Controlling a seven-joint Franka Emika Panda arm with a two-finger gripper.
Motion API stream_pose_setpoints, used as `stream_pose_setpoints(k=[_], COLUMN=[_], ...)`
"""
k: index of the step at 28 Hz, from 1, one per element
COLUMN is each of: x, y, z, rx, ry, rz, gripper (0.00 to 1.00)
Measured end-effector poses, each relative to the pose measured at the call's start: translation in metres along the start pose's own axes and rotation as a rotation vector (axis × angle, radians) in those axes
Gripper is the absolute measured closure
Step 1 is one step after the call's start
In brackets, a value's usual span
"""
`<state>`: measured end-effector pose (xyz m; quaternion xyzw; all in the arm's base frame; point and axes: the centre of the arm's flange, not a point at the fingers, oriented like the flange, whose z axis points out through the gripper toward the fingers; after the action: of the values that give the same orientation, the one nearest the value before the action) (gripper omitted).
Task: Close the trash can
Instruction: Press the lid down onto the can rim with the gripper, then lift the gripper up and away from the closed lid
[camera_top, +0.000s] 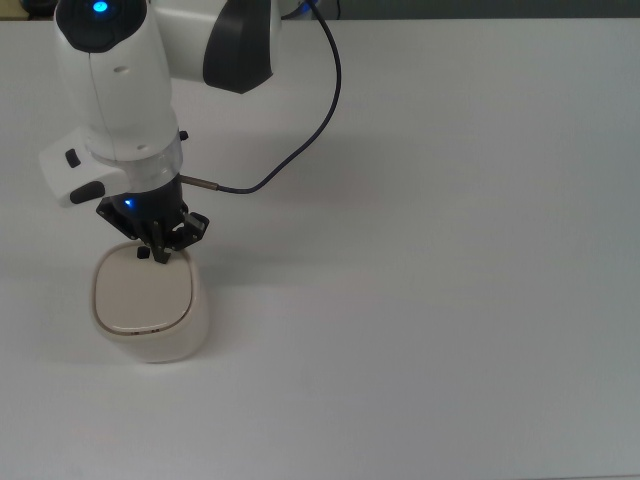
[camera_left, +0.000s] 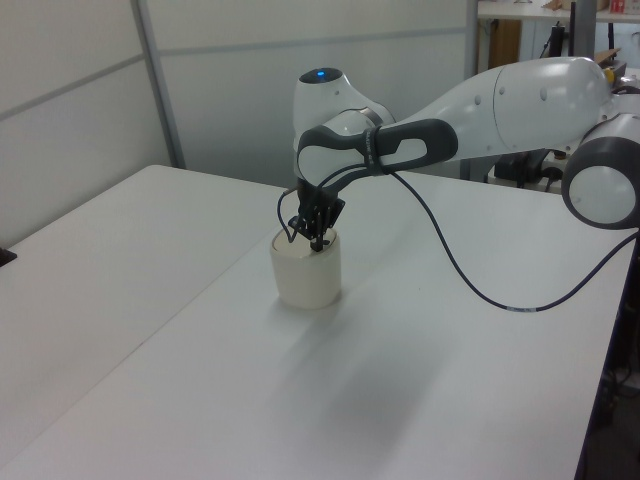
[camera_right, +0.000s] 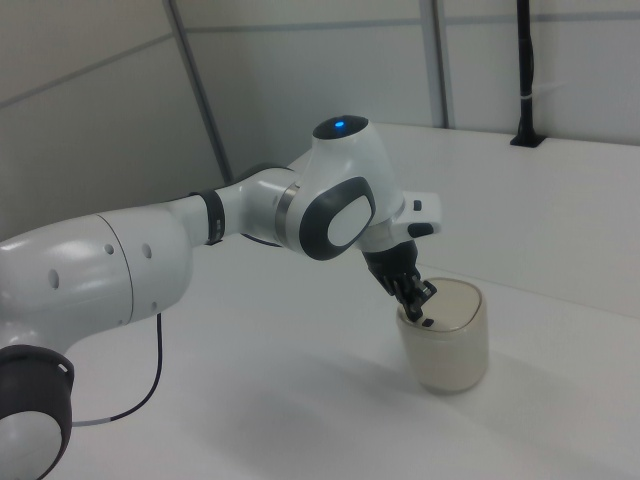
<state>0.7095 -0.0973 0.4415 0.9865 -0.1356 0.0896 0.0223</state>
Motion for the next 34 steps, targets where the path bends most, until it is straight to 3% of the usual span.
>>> stream_pose_setpoints(k=[9,13,17,25,26,29,34], x=[0.000,0.001,0.004,0.005,0.004,-0.001,-0.011], y=[0.001,0.001,-0.001,0.002,0.003,0.004,0.006], z=[0.000,-0.003,-0.018,-0.082,-0.089,-0.096,-0.094], rx=[0.008,0.045,0.079,0.103,0.105,0.096,0.053], ry=[-0.001,0.000,0.020,0.110,0.118,0.094,0.015], rz=[0.010,0.037,0.054,0.065,0.065,0.059,0.023], gripper=[0.99,0.98,0.85,0.58,0.51,0.42,0.20])
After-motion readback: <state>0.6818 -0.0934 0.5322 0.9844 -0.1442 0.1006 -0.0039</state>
